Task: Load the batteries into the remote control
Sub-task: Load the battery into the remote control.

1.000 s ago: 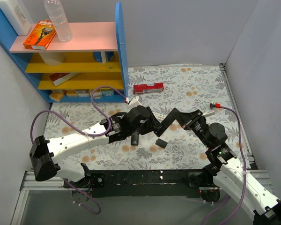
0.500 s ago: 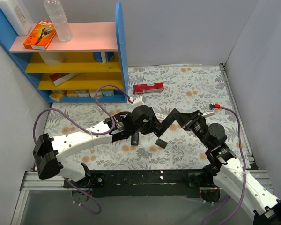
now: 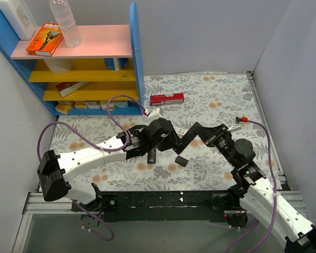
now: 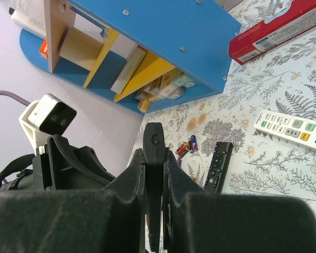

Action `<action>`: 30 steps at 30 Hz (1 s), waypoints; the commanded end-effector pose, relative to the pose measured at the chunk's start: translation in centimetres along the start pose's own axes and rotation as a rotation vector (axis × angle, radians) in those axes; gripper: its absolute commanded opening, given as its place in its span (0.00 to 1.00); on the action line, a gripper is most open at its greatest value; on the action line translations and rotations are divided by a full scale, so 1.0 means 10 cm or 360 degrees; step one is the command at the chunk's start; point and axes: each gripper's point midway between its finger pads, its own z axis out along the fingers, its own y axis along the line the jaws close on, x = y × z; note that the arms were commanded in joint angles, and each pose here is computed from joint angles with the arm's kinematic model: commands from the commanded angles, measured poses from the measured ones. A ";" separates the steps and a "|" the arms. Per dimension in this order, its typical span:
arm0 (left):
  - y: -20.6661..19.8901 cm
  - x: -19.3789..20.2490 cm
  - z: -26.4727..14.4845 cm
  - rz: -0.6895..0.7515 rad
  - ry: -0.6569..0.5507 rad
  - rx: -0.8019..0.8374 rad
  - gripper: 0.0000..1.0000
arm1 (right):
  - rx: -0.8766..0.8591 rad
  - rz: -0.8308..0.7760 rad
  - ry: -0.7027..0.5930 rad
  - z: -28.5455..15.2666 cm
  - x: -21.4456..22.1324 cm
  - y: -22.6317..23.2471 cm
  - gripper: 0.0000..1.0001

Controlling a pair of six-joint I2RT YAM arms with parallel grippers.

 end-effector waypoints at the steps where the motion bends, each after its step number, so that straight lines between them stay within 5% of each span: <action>1: 0.37 0.04 0.02 0.0065 0.0013 -0.0229 0.41 | -0.0239 0.0034 -0.0223 -0.04 -0.39 0.48 0.01; 8: 0.16 -0.07 -0.05 0.0040 -0.0051 -0.0065 0.70 | -0.0240 0.0032 -0.0198 -0.03 -0.35 0.47 0.01; 22: -0.12 -0.42 -0.35 0.0009 -0.0207 0.0201 0.96 | -0.0075 0.0006 -0.0168 -0.03 -0.21 0.12 0.01; 30: 0.06 -0.52 -0.36 0.0004 -0.0212 0.0169 0.98 | 0.0013 -0.0010 -0.0145 -0.05 -0.12 -0.08 0.01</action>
